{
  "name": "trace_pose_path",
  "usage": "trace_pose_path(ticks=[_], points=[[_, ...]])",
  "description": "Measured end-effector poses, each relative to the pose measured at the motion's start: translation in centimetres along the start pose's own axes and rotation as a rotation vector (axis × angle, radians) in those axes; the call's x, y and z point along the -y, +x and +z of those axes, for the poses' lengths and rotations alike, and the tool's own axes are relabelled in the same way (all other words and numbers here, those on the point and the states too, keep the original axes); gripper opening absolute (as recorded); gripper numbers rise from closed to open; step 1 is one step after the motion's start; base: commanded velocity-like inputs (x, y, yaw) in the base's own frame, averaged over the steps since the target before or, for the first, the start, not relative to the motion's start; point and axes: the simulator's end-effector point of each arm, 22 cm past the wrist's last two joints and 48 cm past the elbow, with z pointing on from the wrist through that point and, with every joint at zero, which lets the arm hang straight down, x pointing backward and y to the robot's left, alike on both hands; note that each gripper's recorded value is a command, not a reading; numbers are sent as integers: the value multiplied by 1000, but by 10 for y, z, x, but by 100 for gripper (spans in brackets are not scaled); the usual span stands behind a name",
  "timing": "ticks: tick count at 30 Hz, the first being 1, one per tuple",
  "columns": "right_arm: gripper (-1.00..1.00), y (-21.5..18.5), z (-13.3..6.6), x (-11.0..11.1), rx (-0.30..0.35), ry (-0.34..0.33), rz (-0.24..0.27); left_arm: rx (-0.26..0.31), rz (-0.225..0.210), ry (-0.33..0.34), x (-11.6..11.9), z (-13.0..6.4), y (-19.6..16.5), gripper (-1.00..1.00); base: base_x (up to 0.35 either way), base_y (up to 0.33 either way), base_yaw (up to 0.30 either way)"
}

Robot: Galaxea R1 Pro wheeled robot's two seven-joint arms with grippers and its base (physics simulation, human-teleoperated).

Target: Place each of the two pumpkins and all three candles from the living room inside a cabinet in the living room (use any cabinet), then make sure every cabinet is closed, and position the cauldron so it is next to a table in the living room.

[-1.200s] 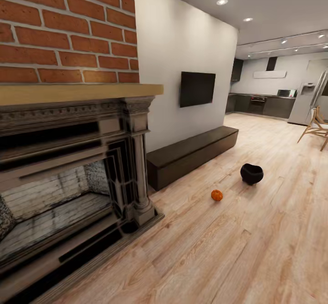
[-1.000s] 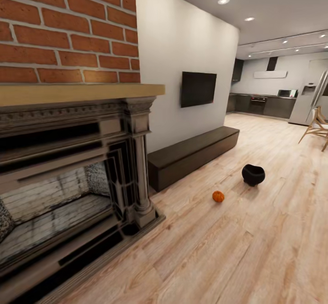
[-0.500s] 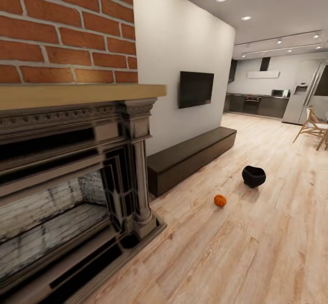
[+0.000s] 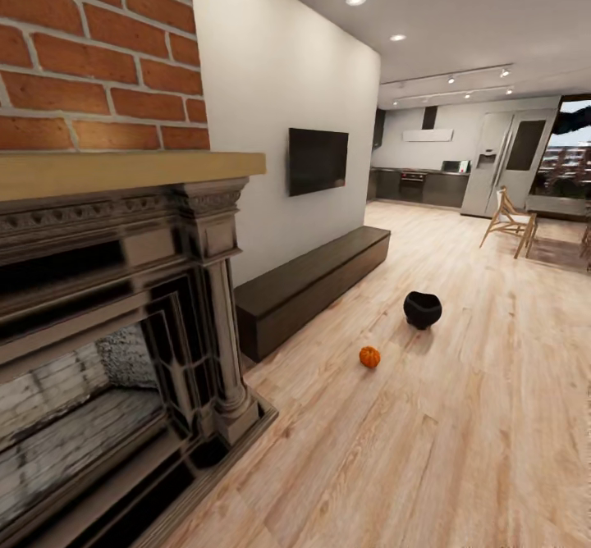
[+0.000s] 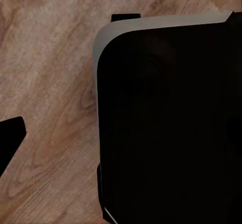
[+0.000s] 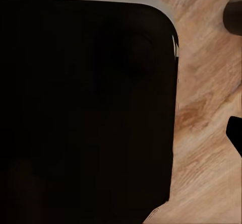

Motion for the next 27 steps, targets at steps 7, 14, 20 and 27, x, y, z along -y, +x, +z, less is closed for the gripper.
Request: trace_pose_path(ticks=[7, 14, 20, 27], points=[[100, 0, 0, 0, 0, 0, -1, 0, 0, 0, 0, 0, 0, 100, 248, 199, -277], [100, 0, 0, 0, 0, 0, -1, 0, 0, 0, 0, 0, 0, 100, 270, 199, -277], [100, 0, 0, 0, 1, 0, -1, 0, 0, 0, 0, 0, 0, 100, 274, 128, -277], [100, 0, 0, 0, 0, 0, -2, 0, 0, 0, 0, 0, 0, 100, 249, 14, -277]])
